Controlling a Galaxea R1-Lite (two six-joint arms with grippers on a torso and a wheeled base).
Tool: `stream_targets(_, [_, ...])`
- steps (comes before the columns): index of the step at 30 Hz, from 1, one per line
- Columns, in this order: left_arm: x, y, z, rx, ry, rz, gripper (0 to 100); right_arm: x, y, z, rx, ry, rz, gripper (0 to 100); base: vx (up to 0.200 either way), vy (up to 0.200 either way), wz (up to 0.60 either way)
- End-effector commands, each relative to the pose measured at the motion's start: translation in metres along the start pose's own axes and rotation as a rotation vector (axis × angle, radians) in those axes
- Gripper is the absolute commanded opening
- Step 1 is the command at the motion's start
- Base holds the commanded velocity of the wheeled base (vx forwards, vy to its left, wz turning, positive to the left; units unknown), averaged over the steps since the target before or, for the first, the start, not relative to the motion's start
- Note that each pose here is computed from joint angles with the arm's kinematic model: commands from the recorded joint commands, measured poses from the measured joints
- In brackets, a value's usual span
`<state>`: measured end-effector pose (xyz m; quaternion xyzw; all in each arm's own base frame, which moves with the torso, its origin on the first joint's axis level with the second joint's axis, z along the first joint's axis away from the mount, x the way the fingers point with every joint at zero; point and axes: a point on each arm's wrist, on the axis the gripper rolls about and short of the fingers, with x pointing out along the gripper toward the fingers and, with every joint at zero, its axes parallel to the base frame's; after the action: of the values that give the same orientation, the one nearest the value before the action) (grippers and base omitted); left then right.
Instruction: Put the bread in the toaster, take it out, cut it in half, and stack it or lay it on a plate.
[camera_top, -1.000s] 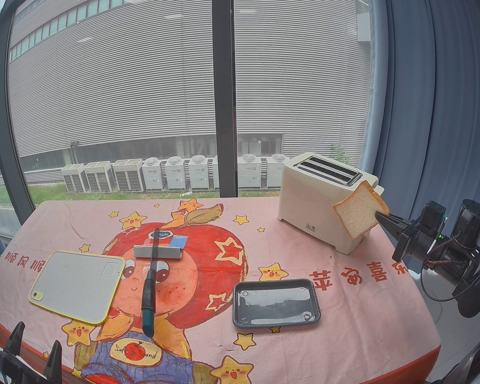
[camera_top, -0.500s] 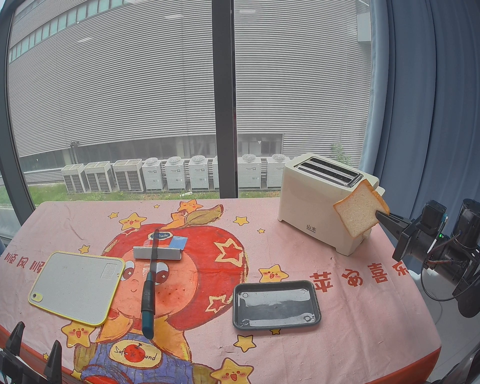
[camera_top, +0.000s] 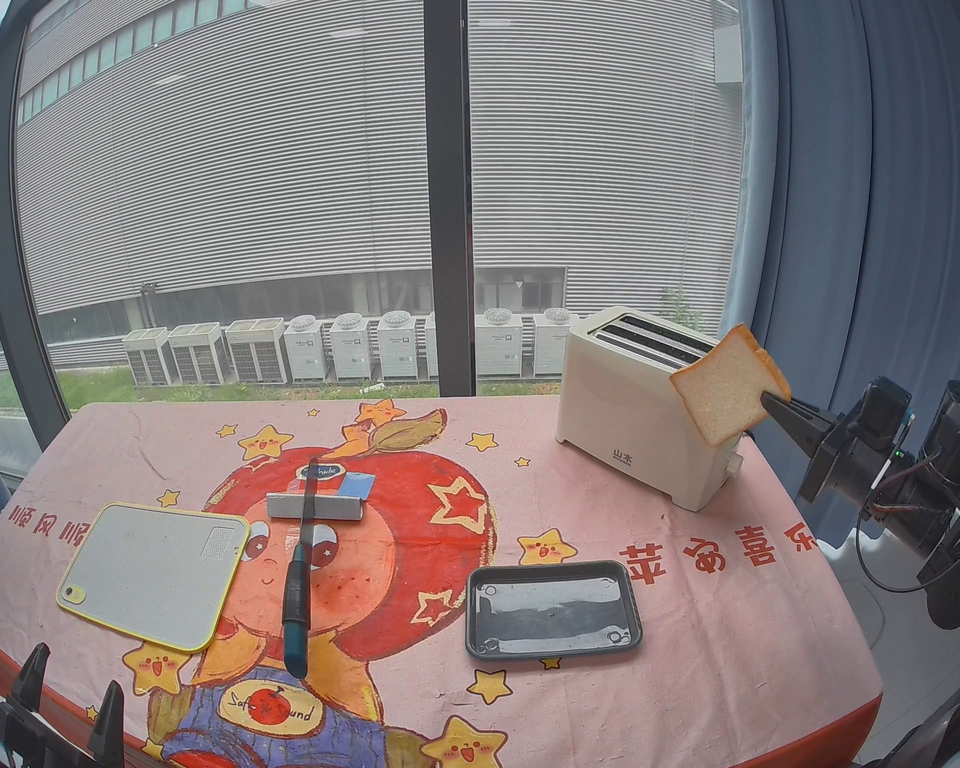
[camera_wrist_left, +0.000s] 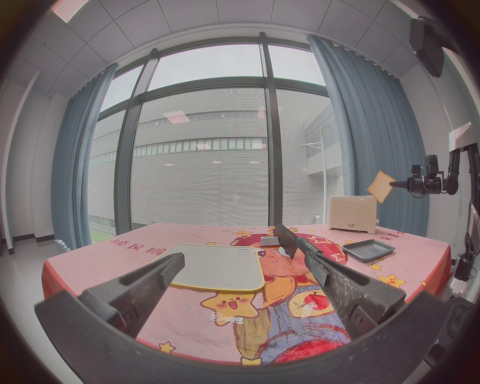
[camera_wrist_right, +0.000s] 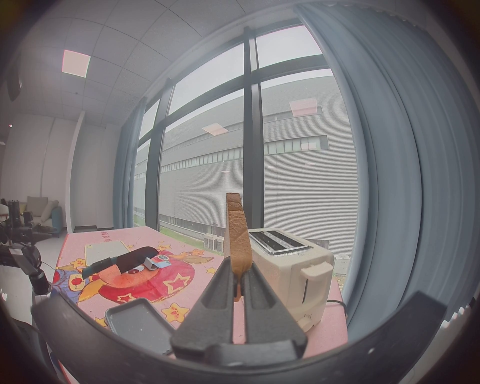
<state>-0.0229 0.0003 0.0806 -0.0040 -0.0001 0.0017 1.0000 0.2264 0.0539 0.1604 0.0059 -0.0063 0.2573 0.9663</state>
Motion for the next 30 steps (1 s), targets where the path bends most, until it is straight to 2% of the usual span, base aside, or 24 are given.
stream_targets(1, [0.0,0.0,-0.005,-0.001,0.002,0.0,100,-0.005,0.002,0.016,-0.017,-0.063,0.008,0,0.0,0.0,0.0])
stream_targets(20, [0.0,0.0,-0.005,0.002,0.003,-0.002,100,-0.008,0.002,0.017,-0.019,-0.07,0.008,0,0.0,0.0,0.0])
stream_targets(25, [0.0,0.0,-0.005,0.0,0.002,-0.002,100,0.009,-0.004,0.032,-0.036,-0.117,0.004,0,0.0,0.0,0.0])
stream_targets(26, [0.0,0.0,-0.005,0.0,0.003,-0.002,100,0.021,-0.008,0.044,-0.057,-0.157,0.012,0,0.0,0.0,0.0])
stream_targets(30, [0.0,0.0,-0.005,0.002,0.002,-0.003,100,0.037,-0.016,0.051,-0.064,-0.137,0.005,0,0.0,0.0,0.0])
